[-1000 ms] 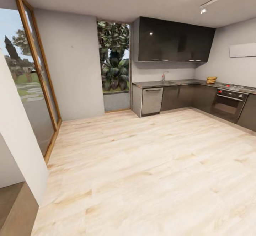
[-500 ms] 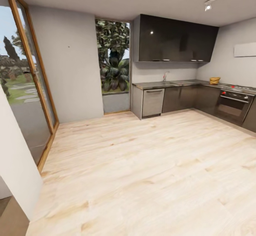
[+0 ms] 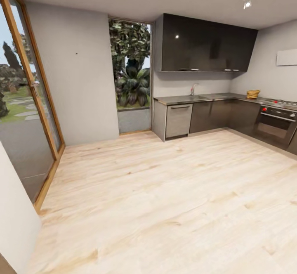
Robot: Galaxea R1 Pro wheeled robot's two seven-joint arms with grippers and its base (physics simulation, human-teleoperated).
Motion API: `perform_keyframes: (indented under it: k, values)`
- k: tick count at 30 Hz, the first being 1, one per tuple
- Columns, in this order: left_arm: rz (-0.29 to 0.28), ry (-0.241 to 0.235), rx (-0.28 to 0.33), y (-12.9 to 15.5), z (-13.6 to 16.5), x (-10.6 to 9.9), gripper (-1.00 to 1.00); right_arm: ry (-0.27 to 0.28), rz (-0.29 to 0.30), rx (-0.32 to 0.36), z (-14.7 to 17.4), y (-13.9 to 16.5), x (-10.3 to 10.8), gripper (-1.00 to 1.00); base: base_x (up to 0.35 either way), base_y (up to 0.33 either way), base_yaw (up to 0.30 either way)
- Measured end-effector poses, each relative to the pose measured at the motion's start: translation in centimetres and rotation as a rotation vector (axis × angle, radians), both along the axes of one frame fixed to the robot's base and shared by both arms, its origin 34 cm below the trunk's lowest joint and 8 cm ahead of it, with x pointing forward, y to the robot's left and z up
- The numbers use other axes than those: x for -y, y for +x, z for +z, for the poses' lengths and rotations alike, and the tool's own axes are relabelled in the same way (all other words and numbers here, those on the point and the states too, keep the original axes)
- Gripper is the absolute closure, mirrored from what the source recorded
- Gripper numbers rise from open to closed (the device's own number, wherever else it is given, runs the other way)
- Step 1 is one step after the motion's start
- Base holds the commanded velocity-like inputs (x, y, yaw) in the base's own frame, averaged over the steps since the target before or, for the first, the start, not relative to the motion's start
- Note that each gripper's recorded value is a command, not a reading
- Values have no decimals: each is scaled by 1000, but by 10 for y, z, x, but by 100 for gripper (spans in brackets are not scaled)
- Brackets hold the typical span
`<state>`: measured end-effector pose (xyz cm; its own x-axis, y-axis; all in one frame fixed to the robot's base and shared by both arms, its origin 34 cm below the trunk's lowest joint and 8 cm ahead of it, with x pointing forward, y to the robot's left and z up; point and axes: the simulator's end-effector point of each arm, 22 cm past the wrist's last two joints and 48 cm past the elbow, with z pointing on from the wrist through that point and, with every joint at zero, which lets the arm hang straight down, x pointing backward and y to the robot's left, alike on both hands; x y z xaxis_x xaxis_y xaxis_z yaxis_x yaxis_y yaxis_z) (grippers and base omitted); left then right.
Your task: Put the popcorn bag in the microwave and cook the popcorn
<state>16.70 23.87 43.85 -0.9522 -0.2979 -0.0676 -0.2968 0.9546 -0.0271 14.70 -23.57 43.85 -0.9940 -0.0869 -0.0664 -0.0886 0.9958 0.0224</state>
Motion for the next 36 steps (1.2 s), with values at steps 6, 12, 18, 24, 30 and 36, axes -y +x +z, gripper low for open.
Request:
perform_keyframes:
  k: [6,12,18,24,30,36]
  values:
    - [0,-1,1,1,0,1,-100,0,-4,0,0,0,-1,-100,304,0,-69]
    - [-1,1,5,2,0,0,-100,-1,-8,0,0,0,-3,-100,46,0,-251]
    - [1,1,7,3,0,0,-100,-1,-7,0,0,0,-2,-100,1,0,-276]
    - [1,1,7,3,0,0,-100,-1,-8,-3,0,0,-2,-100,0,0,-280]
    - [1,1,7,3,0,0,-100,-1,-10,-3,0,-1,-3,-100,0,0,-285]
    - [-6,1,6,2,0,0,-100,-2,-10,-6,0,-1,-2,-100,0,0,-286]
